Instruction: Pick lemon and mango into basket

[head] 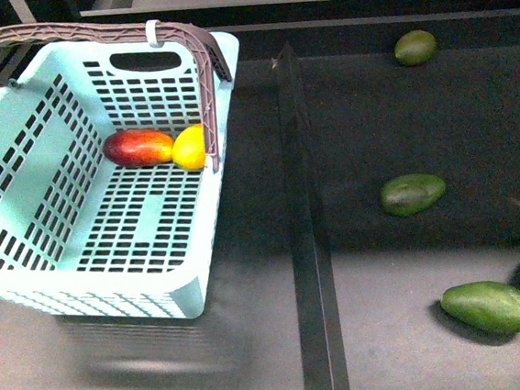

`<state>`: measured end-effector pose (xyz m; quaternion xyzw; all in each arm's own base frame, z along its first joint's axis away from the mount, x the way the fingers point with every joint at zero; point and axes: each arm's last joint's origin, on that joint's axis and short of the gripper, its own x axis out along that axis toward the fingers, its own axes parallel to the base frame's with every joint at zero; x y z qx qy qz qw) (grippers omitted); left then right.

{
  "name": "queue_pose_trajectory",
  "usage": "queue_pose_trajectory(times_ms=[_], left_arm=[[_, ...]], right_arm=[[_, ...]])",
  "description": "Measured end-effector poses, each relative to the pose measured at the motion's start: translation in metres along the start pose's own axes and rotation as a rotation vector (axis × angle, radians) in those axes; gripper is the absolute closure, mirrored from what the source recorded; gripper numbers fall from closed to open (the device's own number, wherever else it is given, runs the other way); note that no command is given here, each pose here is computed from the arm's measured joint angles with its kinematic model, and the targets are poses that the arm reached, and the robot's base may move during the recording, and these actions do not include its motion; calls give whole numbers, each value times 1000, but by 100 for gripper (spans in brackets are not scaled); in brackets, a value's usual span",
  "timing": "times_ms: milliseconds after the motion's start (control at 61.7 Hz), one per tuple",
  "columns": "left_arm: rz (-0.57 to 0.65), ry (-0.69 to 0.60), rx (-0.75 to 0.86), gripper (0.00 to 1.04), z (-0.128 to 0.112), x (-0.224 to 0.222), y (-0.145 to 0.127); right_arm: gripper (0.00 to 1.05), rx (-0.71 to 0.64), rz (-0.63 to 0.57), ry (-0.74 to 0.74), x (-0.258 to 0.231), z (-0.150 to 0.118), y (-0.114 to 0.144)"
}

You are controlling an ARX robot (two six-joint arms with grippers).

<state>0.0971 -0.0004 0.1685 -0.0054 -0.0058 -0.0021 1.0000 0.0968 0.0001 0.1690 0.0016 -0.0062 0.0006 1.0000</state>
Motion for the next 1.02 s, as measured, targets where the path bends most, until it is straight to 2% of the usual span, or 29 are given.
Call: queue_pose_trajectory(times_ms=[113, 567, 1021], left_arm=[[0, 0, 0, 99, 0, 0, 0], [0, 0, 0, 7, 0, 0, 0], [0, 0, 2, 7, 0, 0, 0]], right_arm=[[9, 0, 0, 0, 0, 0, 0], [9, 0, 0, 0, 0, 0, 0], [9, 0, 0, 0, 0, 0, 0]])
